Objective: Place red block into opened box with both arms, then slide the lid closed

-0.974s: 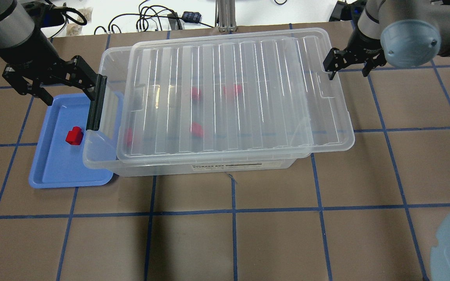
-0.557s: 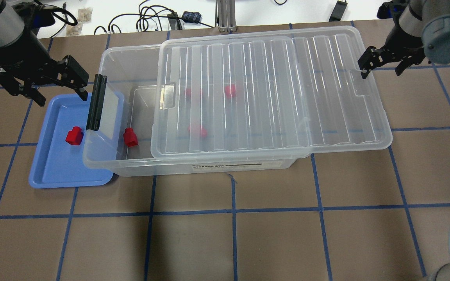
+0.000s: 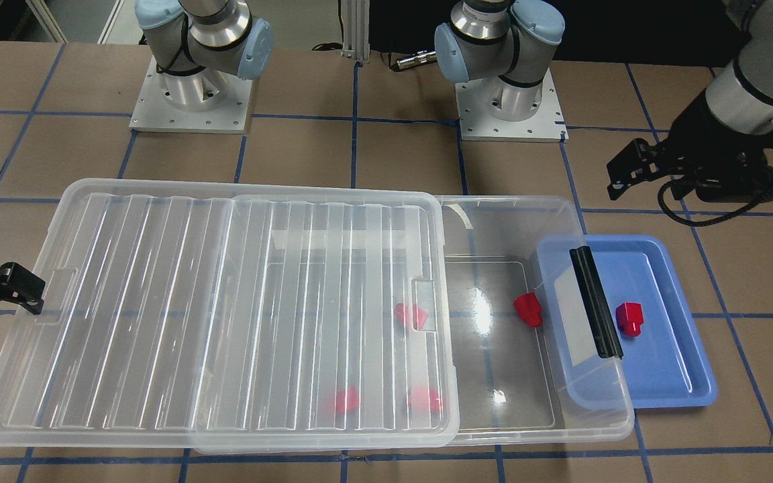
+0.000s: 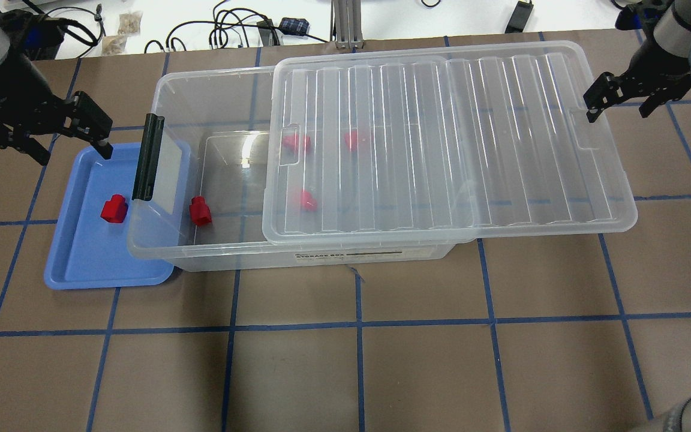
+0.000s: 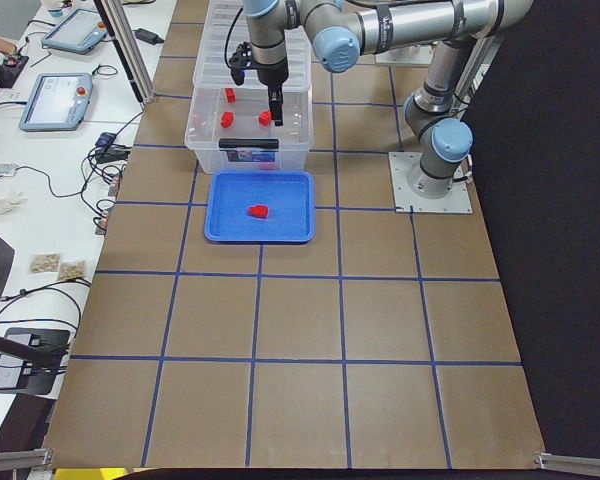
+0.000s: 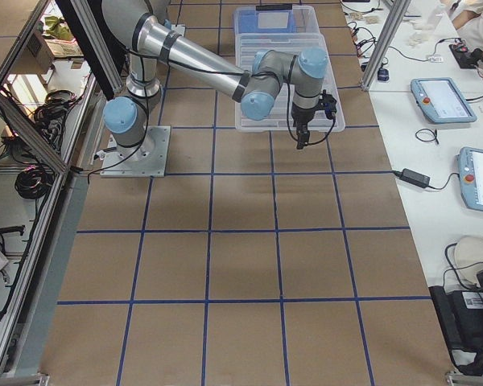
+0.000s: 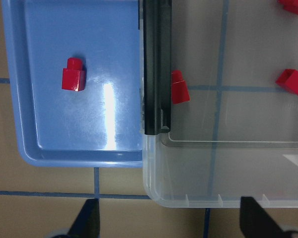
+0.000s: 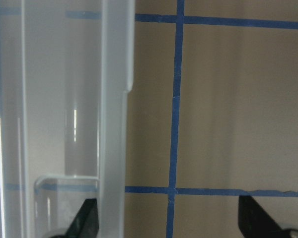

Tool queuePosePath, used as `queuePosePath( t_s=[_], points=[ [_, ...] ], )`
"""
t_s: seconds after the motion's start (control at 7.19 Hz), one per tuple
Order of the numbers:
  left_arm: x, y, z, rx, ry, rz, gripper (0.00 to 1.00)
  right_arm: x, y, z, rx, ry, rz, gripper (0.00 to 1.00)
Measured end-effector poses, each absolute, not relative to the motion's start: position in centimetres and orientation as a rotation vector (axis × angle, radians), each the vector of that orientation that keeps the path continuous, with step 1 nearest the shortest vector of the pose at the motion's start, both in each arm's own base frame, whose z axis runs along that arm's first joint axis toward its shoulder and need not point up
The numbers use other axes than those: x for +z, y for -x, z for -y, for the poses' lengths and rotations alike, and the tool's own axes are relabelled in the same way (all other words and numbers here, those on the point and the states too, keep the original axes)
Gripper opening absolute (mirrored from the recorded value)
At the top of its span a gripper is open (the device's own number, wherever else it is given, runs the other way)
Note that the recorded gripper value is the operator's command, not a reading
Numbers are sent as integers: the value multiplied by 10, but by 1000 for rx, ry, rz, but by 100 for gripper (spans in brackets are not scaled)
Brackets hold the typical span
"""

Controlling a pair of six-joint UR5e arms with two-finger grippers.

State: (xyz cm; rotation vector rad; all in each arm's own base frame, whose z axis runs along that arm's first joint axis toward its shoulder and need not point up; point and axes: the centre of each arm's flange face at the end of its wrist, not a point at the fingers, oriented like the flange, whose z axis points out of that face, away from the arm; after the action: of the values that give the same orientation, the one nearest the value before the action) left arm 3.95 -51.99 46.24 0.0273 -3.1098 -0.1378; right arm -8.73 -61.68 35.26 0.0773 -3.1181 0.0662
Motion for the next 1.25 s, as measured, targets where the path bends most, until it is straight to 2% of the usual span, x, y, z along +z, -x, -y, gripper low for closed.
queuePosePath(
  t_s=[0.7,0.97,1.25],
  points=[
    [351,-155,547,-112,193,3083,100,369,84,619,112,-84,3120,100],
    [301,-175,557,-113,210,3075,100,417,73,608,147,-88,3120,100],
    [261,-182,566,-151,210,3053,100,483,42,572,166,-53,3126,100]
  ],
)
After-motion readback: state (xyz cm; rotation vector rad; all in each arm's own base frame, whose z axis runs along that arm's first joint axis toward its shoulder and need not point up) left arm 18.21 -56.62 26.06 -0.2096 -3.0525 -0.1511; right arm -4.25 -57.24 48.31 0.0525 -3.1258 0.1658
